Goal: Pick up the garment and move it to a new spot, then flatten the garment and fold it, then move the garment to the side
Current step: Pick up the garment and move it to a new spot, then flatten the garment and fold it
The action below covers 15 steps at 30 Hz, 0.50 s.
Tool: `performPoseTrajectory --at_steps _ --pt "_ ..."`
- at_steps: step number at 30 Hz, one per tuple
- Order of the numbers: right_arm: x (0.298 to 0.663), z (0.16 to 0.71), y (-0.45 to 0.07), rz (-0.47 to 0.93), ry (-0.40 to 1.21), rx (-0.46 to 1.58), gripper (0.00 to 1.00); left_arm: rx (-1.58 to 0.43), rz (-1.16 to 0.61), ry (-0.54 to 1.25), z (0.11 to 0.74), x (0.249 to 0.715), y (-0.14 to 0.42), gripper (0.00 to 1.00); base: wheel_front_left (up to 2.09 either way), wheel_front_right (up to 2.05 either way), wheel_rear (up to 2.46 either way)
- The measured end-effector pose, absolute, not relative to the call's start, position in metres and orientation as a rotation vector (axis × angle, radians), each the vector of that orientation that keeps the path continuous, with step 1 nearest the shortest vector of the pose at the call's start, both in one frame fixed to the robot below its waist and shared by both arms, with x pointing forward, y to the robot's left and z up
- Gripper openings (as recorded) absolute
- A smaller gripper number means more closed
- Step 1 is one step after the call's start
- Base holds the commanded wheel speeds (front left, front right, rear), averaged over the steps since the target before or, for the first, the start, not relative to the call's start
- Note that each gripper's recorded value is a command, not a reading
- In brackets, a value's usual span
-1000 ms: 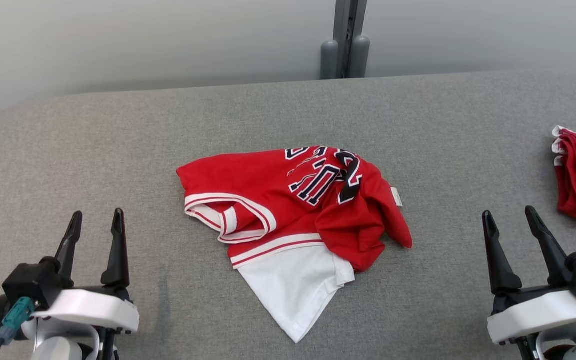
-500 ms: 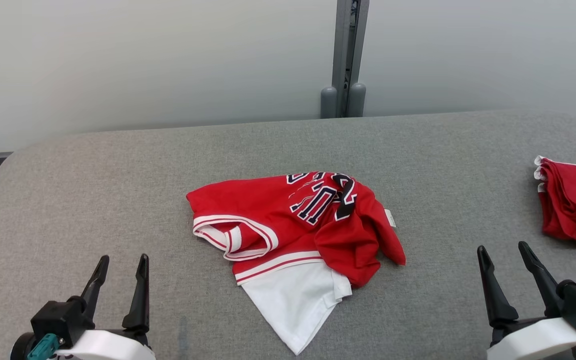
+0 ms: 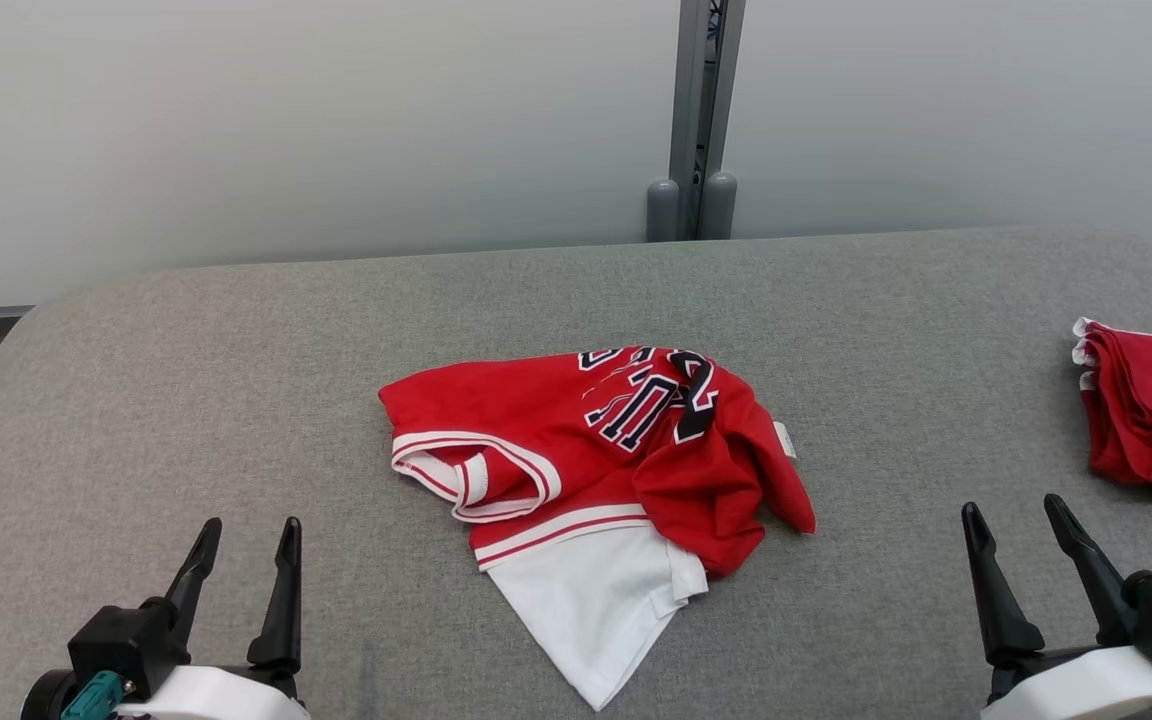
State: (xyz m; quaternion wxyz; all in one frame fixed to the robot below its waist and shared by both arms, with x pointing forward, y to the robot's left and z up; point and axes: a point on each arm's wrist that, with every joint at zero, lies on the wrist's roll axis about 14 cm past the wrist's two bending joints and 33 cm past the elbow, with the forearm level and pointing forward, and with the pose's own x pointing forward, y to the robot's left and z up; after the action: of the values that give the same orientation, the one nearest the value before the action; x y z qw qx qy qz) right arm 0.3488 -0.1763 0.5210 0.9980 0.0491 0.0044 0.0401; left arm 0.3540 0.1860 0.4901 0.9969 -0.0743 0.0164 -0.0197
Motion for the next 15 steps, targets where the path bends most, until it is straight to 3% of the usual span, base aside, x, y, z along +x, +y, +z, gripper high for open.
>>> performPoseTrajectory --at_steps 15 --pt "0.3513 0.5185 -0.1673 0.107 0.019 0.106 1.0 -0.142 -0.029 0.036 0.4893 0.3524 0.1892 1.0 0.0 0.0 0.0"
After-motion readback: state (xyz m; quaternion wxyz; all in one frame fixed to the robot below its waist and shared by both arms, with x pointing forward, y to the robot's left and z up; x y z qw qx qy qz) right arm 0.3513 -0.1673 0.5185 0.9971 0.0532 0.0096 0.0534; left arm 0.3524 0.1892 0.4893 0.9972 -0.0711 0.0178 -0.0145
